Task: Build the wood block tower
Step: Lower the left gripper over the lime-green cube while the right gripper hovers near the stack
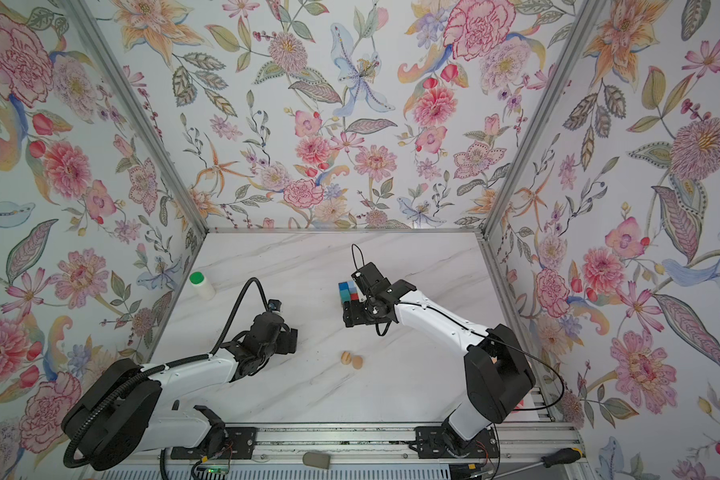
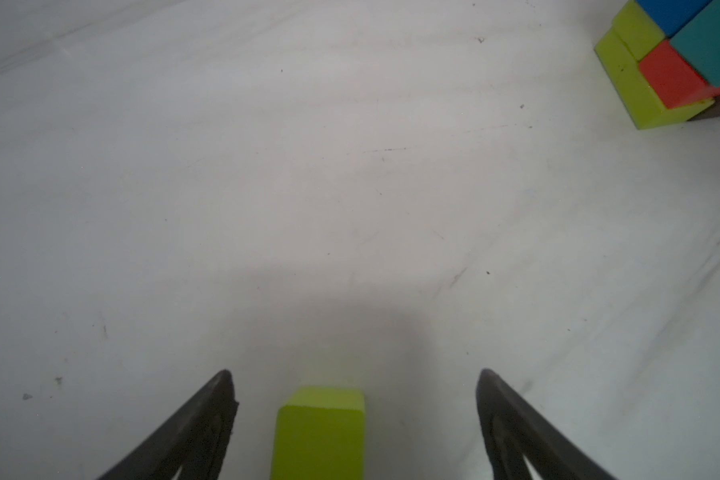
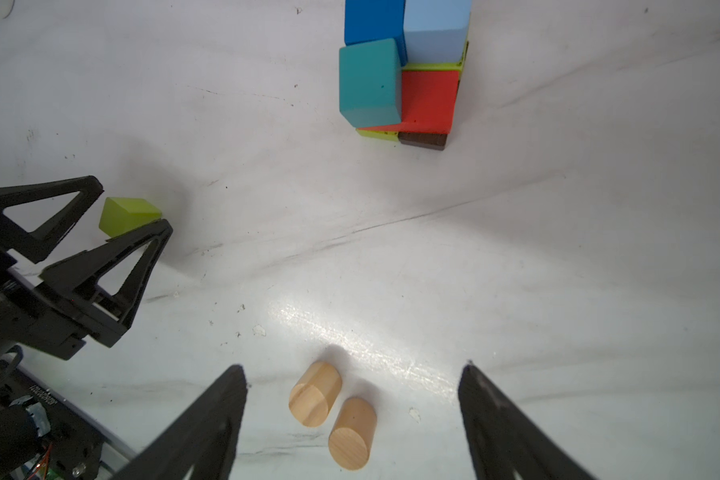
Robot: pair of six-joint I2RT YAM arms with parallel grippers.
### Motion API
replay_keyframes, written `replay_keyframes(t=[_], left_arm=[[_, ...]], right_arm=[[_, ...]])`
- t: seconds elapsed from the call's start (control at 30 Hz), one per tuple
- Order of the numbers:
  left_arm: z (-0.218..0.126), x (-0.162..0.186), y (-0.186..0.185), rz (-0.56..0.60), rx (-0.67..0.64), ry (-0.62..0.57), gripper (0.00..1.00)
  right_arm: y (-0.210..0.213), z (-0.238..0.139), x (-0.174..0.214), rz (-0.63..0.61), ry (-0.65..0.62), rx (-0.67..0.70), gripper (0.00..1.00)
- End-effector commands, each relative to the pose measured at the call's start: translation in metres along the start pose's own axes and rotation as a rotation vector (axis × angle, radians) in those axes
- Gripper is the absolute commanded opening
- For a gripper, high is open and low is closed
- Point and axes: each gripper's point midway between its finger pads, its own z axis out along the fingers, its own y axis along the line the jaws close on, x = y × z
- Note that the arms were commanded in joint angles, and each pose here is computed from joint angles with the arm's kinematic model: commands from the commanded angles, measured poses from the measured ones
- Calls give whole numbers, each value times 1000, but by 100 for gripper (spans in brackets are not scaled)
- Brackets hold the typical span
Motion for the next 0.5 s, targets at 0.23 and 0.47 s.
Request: replay_keyframes(t=[0.23, 0.47], left_arm=[[-1, -1, 3, -45, -3, 14, 80], [-8, 2, 8, -57, -13, 11, 80]], right_arm=[[0, -5, -5, -12, -24, -34, 83], [-1, -4, -5, -9, -23, -32, 83]])
